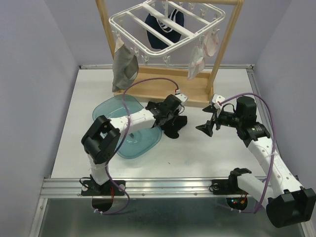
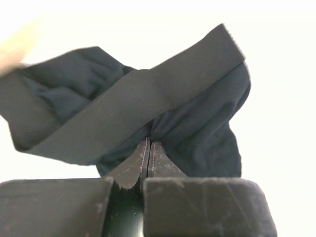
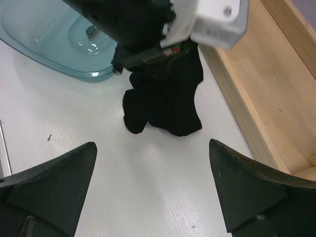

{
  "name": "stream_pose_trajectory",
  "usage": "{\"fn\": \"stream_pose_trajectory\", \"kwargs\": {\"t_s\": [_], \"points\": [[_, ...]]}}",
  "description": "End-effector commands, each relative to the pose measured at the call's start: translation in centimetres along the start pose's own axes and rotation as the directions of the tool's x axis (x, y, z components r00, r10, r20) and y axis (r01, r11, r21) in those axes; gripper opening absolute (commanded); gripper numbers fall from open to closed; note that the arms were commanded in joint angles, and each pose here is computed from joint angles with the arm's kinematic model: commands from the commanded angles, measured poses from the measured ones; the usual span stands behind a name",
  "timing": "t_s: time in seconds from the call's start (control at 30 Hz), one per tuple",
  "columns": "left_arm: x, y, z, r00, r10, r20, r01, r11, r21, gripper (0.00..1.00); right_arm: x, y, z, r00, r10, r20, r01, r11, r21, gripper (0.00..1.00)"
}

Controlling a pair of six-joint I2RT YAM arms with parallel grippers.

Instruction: Remove the underwear clipped to the hanger

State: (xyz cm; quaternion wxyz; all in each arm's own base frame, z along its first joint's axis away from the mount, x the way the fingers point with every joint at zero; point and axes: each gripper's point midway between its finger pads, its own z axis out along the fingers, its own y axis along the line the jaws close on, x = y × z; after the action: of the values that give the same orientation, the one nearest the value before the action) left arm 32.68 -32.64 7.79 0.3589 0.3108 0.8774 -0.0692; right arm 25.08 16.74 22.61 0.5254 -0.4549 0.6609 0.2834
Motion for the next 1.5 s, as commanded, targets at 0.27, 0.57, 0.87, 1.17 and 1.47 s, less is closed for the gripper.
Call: {"fn": "stream_pose_trajectory", "kwargs": {"t_s": [0.27, 0.57, 0.87, 1.17, 1.47], "points": [[-12.3, 3.6, -17.8, 0.816, -0.130, 0.563, 0.130, 0.991, 0.041, 0.00, -0.3, -0.5, -0.3, 0.999, -0.031, 0.023, 0.030, 0.999, 0.025, 1.00], [-11.5, 11.5, -30.5, 0.623, -0.144, 0.769, 0.344, 0.933, -0.104, 0.00, 0.0, -0.7, -0.1, 1.000, -0.020, 0.015, 0.020, 0.999, 0.027, 1.00], [-7.2, 15.9, -32.8, 0.648, -0.088, 0.757, 0.447, 0.848, -0.284, 0.00, 0.4, -1.0, 0.0, 1.000, -0.008, 0.003, 0.008, 1.000, 0.030, 1.00], [-5.2, 15.9, -28.2, 0.684, -0.129, 0.718, 0.441, 0.857, -0.266, 0.00, 0.5, -1.2, -0.1, 1.000, -0.003, 0.001, 0.003, 0.999, 0.037, 1.00], [-2.8, 16.8, -24.1, 0.731, -0.201, 0.652, 0.447, 0.863, -0.235, 0.00, 0.6, -1.4, -0.3, 1.000, 0.000, 0.002, 0.000, 0.999, 0.045, 1.00]]}}
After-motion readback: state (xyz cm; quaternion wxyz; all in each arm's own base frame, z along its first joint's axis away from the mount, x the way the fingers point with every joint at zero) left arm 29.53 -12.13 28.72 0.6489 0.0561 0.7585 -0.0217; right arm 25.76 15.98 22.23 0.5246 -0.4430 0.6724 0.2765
